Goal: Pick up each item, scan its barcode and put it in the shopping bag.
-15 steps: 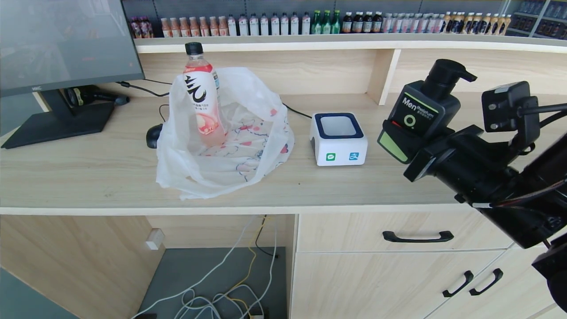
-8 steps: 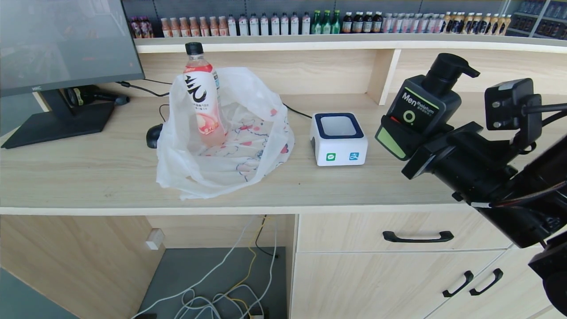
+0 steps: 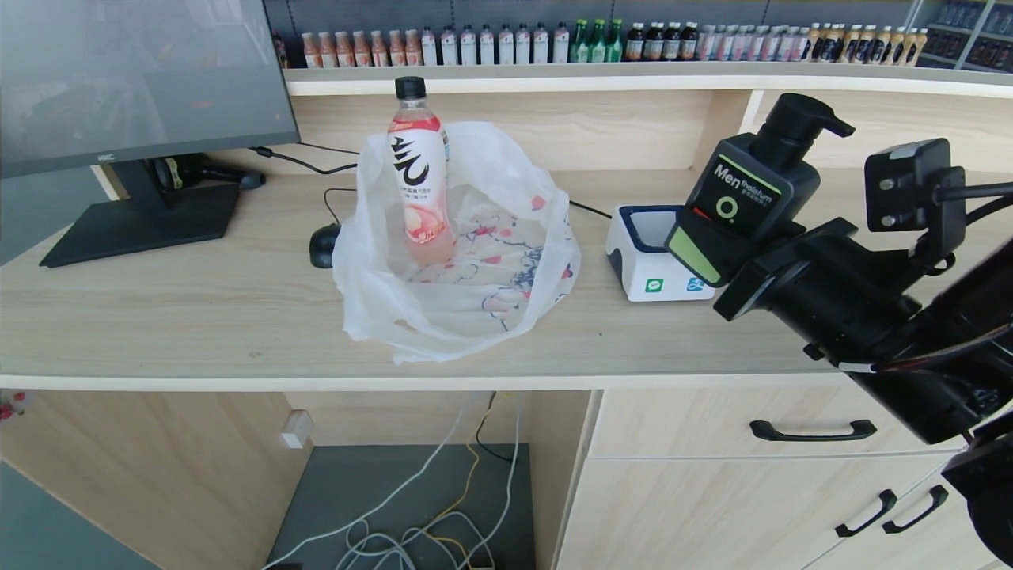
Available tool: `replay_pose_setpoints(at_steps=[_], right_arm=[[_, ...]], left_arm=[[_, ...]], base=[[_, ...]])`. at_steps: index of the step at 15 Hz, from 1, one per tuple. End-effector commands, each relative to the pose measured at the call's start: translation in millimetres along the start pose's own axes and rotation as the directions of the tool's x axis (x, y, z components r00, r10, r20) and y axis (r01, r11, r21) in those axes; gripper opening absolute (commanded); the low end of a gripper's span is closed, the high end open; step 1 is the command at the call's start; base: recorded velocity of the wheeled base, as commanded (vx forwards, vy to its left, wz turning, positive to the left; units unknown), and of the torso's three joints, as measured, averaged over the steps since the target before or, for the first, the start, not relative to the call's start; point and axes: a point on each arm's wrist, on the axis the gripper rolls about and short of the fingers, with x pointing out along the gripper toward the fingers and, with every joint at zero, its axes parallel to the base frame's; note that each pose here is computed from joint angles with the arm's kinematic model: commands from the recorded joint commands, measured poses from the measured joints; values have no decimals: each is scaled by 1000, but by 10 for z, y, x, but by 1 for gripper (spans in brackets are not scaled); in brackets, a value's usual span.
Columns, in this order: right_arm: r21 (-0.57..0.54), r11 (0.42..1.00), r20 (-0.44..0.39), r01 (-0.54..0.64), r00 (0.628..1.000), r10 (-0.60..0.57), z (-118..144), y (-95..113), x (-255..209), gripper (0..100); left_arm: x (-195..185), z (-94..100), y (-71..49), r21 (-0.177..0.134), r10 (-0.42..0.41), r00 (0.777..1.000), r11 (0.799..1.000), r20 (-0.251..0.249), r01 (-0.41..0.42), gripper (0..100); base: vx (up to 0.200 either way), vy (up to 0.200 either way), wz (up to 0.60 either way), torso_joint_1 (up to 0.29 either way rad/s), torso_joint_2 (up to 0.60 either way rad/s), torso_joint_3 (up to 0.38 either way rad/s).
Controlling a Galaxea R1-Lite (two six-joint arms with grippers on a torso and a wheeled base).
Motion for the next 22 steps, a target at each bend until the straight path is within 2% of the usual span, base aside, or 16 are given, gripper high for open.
replay_pose_setpoints(at_steps=[1, 5, 11, 13, 15, 19, 22], right_arm=[[2, 1000, -3, -5, 1000, 5, -10, 12, 4, 0], [-4, 1000, -5, -8, 1000, 8, -15, 25, -1, 0], [-27, 1000, 40, -14, 999, 15, 63, 51, 172, 0], [-21, 999, 68, -39, 997, 40, 165, 154, 360, 0], [-8, 998, 43, -63, 997, 63, 189, 255, 537, 0], [1, 997, -45, -83, 996, 83, 184, 283, 854, 0], [1, 996, -82, -88, 993, 87, 45, 313, 1071, 0]], left_arm=[[0, 0, 0, 0, 0, 1000, 1000, 1, 0, 100], [0, 0, 0, 3, 0, 1000, 1000, 1, 0, 100], [0, 0, 0, 2, 0, 1000, 1000, 1, 0, 100], [0, 0, 0, 2, 0, 1000, 1000, 1, 0, 100], [0, 0, 0, 2, 2, 1000, 1000, 1, -2, 100], [0, 0, 0, 2, 0, 1000, 1000, 1, 0, 100], [0, 0, 0, 2, 0, 1000, 1000, 1, 0, 100]], base=[[0, 200, 0, 2, 2, 7], [0, 200, 0, -1, 0, 5], [0, 0, 0, 0, 0, 0], [0, 0, 0, 0, 0, 0], [0, 0, 0, 0, 0, 0], [0, 0, 0, 0, 0, 0], [0, 0, 0, 0, 0, 0]])
